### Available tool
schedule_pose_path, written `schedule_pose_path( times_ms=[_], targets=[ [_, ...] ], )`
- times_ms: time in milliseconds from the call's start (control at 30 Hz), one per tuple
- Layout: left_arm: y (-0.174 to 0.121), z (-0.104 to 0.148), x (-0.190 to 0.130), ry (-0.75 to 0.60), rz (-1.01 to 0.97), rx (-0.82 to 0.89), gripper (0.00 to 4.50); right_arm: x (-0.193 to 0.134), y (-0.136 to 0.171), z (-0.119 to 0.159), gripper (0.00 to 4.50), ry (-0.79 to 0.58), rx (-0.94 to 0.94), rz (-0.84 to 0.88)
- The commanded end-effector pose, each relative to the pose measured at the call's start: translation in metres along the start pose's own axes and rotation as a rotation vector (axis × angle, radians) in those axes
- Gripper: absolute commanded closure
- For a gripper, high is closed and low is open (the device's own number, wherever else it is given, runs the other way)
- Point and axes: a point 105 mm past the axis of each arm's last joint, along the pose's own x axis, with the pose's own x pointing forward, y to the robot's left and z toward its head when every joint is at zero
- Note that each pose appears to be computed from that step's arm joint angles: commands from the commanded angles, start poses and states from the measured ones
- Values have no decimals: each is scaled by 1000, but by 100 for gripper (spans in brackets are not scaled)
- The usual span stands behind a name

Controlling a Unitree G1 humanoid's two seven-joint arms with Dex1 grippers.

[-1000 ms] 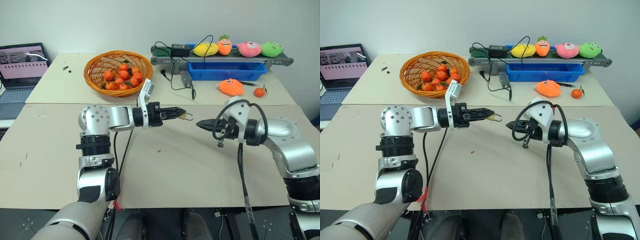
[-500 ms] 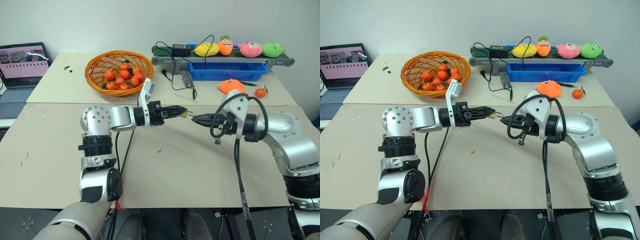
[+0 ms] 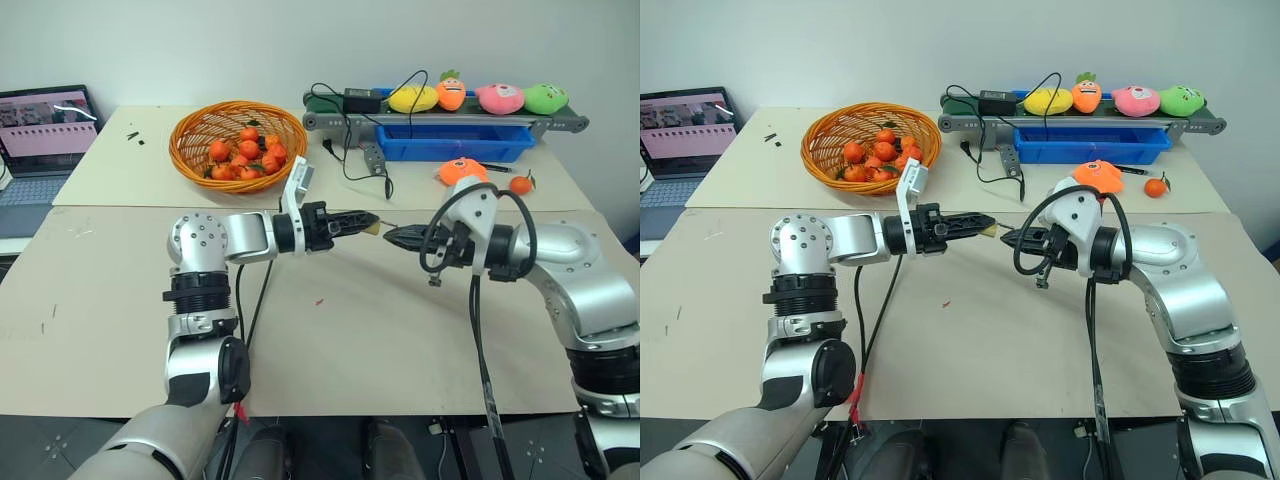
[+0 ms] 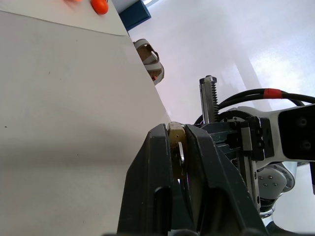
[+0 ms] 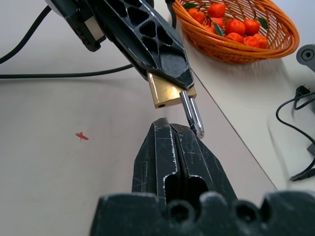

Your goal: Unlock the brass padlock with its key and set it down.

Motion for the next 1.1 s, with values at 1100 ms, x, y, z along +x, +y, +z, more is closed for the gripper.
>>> schedule_pose_path(
  times_ms=[1100],
  targets=[
    [-5,-6,-7,-24,-12,13,449,0,-14,10,445,-34,-55,11]
  ],
)
